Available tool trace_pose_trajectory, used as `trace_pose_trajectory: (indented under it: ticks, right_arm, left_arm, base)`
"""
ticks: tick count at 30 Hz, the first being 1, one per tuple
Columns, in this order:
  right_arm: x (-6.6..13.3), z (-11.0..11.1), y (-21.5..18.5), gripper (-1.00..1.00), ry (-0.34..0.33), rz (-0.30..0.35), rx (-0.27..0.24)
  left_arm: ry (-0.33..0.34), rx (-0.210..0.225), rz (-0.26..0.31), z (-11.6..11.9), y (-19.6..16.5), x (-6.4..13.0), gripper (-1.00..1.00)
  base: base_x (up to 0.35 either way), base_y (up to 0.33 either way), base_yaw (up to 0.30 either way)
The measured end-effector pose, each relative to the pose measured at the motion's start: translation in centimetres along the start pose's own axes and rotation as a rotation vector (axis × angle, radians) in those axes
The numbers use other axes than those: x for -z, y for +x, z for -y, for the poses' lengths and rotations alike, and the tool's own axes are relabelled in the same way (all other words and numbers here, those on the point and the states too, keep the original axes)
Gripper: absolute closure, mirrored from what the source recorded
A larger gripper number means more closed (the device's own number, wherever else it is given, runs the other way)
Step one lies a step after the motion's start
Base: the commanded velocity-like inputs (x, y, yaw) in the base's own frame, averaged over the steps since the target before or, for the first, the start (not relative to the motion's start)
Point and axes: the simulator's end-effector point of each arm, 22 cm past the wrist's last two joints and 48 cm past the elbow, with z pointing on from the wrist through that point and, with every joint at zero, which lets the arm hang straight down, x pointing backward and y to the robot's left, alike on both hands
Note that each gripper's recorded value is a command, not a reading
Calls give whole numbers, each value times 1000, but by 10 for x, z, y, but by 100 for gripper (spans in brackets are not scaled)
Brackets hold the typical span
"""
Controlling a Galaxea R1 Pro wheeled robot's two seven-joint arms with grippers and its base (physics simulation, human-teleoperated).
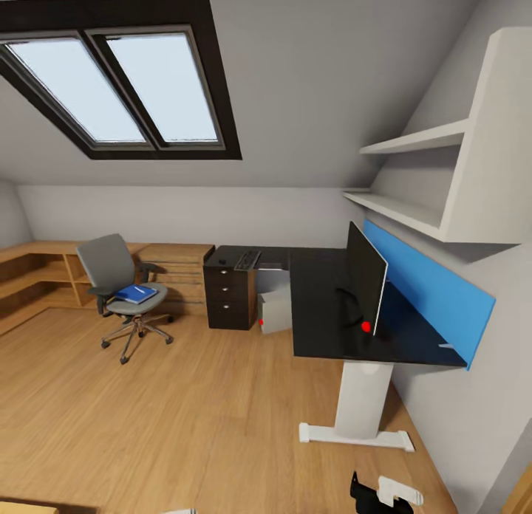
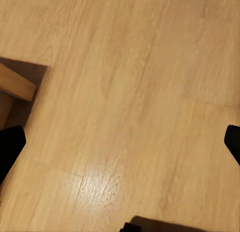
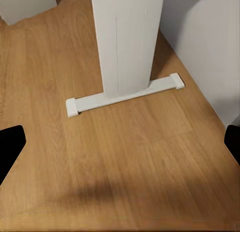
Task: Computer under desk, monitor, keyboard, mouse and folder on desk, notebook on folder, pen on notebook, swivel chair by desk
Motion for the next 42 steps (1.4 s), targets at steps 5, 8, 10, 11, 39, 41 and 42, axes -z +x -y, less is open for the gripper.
trace_pose_trajectory:
  ticks: [5,8,10,11,39,41,42]
  right_arm:
    - [13,-7,9,-100,-8,51,-21]
    - [19,-8,13,-100,-10,71,-27]
    - [22,-9,15,-100,-13,74,-26]
    - [24,-9,16,-100,-14,75,-25]
    - [32,-23,22,-100,-77,72,-23]
    - [32,-23,22,-100,-77,72,-23]
    - [32,-23,22,-100,-77,72,-22]
  left_arm:
    - [-15,-12,-35,-8,18,3,-100]
    - [-22,-22,-56,-12,28,6,-100]
    - [-24,-26,-63,-13,31,7,-100]
    - [-25,-27,-65,-14,33,8,-100]
    - [-27,33,79,-18,5,13,-100]
    - [-27,33,79,-18,5,13,-100]
    - [-27,33,79,-18,5,13,-100]
  base:
    - [0,0,224]
    - [0,0,263]
    - [0,0,272]
    - [0,0,275]
    - [72,59,98]
    - [247,209,0]
    - [247,209,0]
